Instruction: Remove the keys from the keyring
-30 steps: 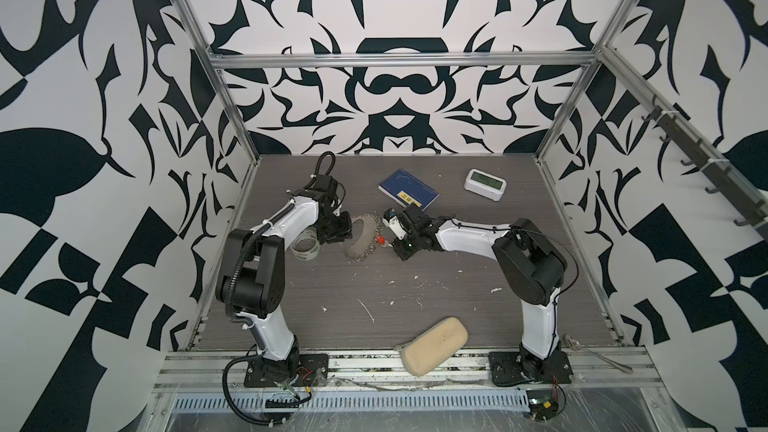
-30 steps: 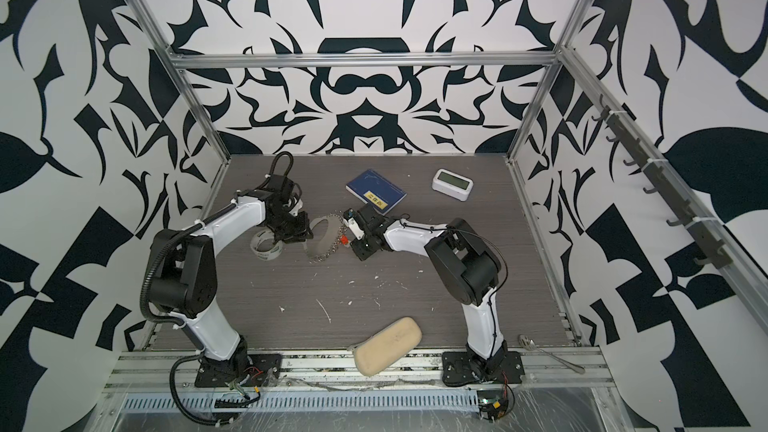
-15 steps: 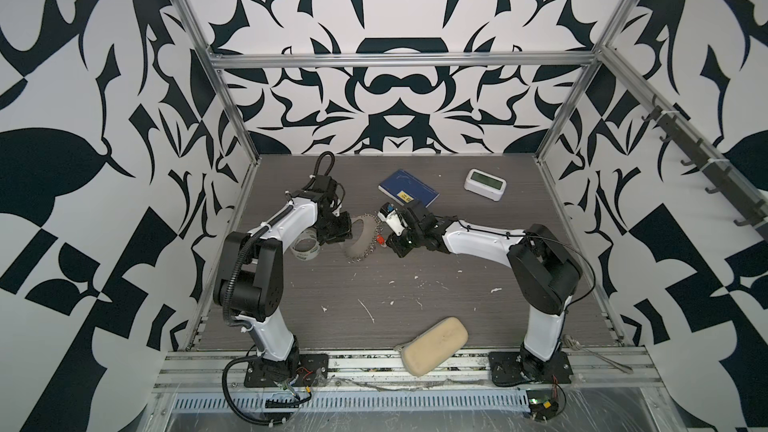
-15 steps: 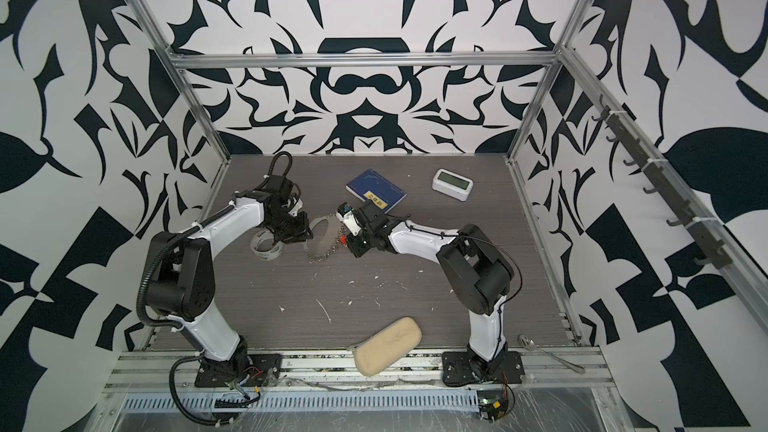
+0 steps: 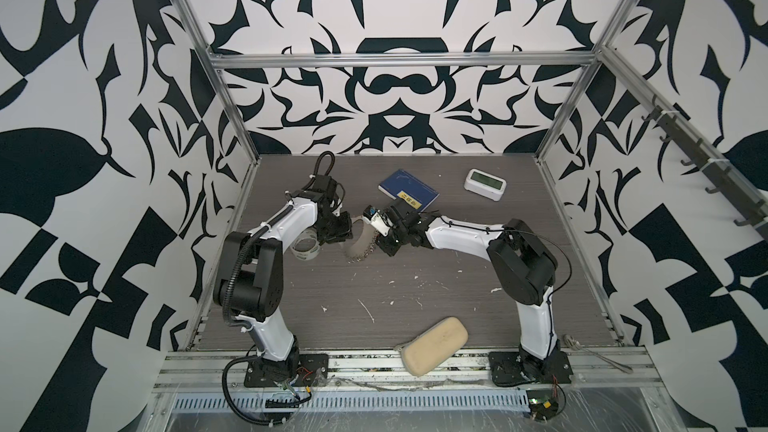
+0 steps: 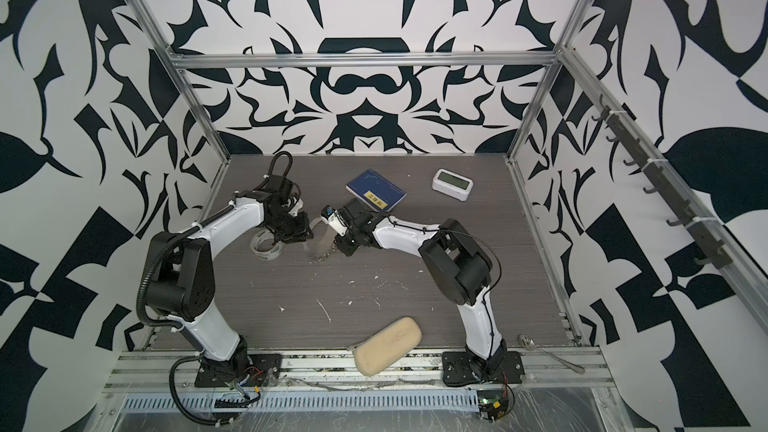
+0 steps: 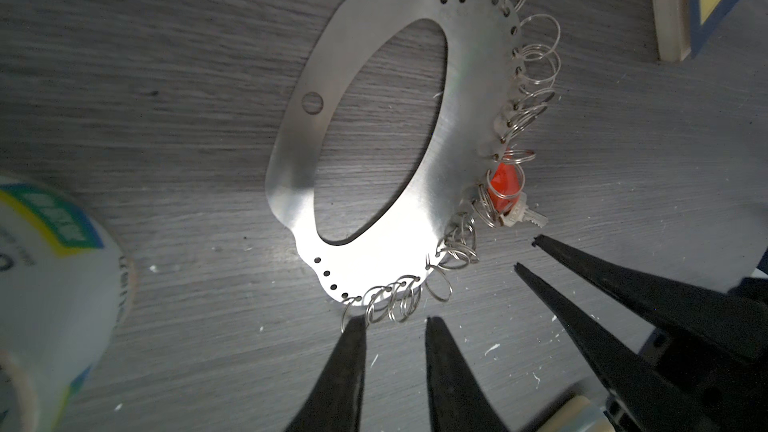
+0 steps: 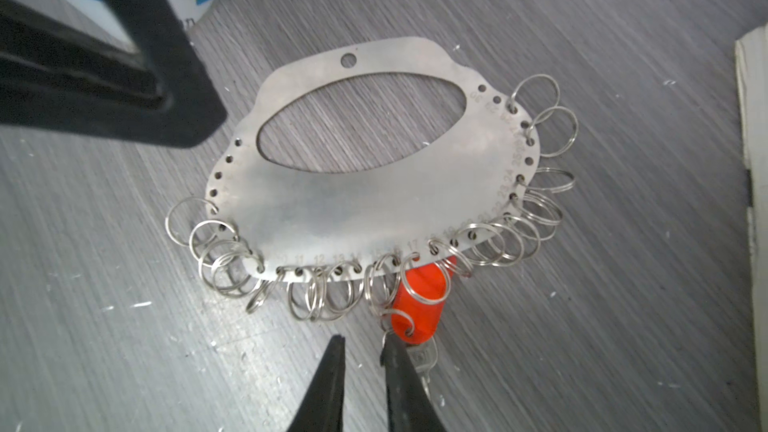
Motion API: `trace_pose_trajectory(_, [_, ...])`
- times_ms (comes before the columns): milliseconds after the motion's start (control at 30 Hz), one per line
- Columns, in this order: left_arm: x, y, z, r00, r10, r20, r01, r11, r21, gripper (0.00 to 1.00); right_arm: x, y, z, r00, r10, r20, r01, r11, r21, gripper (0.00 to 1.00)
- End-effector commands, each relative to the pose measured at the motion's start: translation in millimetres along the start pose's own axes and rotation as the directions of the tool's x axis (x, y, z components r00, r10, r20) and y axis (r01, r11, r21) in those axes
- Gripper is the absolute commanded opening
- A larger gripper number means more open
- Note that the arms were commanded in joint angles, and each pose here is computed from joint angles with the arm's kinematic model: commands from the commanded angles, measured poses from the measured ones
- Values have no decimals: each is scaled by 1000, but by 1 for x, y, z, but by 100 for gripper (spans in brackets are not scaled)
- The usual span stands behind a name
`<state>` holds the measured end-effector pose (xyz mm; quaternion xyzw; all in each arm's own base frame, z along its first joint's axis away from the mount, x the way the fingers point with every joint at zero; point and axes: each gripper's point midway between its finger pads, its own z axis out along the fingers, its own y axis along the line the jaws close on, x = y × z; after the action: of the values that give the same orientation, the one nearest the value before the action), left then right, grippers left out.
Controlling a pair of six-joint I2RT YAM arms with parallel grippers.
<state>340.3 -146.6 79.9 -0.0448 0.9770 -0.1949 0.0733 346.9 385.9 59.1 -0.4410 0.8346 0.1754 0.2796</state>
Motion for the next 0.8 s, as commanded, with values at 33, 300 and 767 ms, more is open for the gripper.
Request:
trace_pose_trajectory(33, [6,1,-6,1000,2,-11,-2,1000,2,29,-18,0,-4,999,-31,13,31,1000,1,20])
trace_pose_trajectory(300, [10,3,-9,1000,9,-10,-9,1000,-8,29,-11,2,6,999,-30,-18,30,999,-14,20])
trace_pose_trajectory(767, [11,4,-11,1000,17,-6,-17,1000,-13,29,-13,-4,10,999,-42,-19,42,999,15,2])
